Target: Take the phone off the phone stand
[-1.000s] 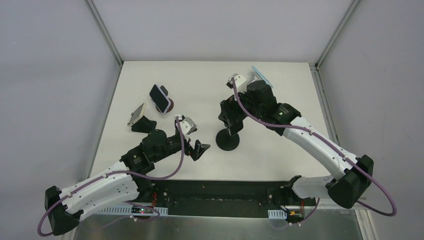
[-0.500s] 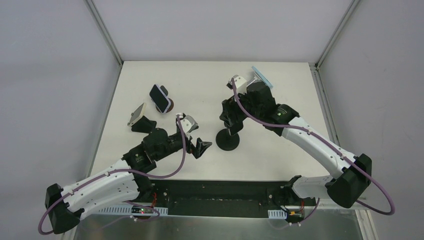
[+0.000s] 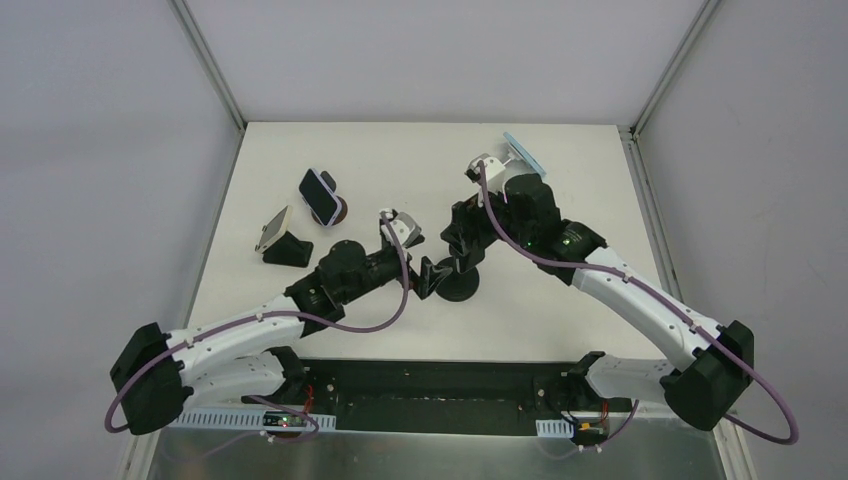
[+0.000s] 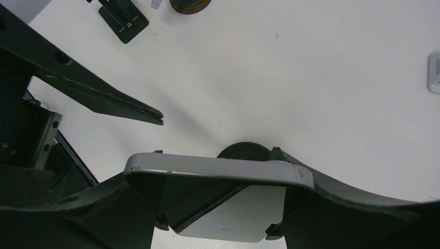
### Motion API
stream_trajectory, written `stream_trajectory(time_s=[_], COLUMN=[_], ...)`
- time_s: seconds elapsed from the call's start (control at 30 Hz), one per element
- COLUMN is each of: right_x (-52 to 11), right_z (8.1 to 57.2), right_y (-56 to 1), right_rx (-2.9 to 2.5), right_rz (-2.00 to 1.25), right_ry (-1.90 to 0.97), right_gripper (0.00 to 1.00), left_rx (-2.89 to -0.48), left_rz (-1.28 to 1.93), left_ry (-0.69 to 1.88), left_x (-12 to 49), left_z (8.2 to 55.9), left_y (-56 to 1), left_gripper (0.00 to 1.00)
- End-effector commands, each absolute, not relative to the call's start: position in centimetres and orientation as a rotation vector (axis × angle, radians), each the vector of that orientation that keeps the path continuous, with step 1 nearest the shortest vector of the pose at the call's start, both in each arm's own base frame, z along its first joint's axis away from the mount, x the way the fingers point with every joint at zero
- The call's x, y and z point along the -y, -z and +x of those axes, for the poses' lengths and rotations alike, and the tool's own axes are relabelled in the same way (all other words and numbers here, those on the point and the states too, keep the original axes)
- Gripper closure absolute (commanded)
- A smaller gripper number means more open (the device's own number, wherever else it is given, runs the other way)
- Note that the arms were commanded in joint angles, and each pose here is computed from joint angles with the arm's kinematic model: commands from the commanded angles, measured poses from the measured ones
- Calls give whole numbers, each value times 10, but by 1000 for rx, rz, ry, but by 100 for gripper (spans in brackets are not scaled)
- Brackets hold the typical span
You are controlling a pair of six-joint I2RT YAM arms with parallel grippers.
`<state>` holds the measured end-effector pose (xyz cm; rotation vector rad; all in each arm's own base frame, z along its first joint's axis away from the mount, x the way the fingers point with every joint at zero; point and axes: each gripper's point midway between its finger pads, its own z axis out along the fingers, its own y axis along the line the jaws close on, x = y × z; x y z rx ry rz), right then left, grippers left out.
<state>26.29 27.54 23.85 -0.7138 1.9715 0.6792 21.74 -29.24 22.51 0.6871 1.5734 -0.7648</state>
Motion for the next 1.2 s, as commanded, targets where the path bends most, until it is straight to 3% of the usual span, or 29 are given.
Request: stream_trajectory(time_s=[0.0,0.4,1.17], right_x=[-292,-295,-299], right_z=[253,241,239], right_y=[-277,-284,-285], right_rx=[-1849,-1813,-1813], right_rz=[-677,-688,-692], right_ry=[-847,-925,-957], right_gripper=[100,100,100], left_rx=[-1392,-1300,-1238], left_rz=[631,522,596], left_ry=[906,1038,1314], left_x=[318,318,347], left_z=[222,233,228], left_y=[-280,-278,-260], left_gripper=[1,1,1])
